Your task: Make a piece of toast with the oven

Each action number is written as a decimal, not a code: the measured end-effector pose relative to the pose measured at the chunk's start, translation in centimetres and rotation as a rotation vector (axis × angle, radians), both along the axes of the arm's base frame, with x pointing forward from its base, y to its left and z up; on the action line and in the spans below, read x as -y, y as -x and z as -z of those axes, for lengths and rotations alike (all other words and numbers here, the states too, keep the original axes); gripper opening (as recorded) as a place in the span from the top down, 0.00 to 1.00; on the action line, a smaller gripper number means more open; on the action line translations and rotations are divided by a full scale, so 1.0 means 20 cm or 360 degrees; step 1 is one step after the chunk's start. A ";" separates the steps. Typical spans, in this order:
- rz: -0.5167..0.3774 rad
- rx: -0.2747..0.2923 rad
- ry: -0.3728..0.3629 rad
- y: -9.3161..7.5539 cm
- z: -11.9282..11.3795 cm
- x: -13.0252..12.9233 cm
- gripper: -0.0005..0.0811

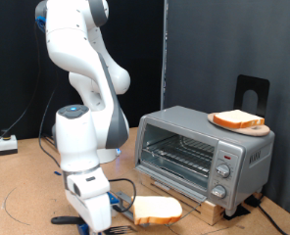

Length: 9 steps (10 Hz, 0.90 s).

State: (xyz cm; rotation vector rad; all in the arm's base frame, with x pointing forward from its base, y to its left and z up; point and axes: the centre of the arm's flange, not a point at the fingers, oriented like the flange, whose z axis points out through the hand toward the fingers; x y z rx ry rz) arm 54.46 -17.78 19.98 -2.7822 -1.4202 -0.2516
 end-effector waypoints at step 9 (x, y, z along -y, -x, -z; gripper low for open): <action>-0.0058 0.0018 -0.0047 0.06 -0.11 -0.14 0.51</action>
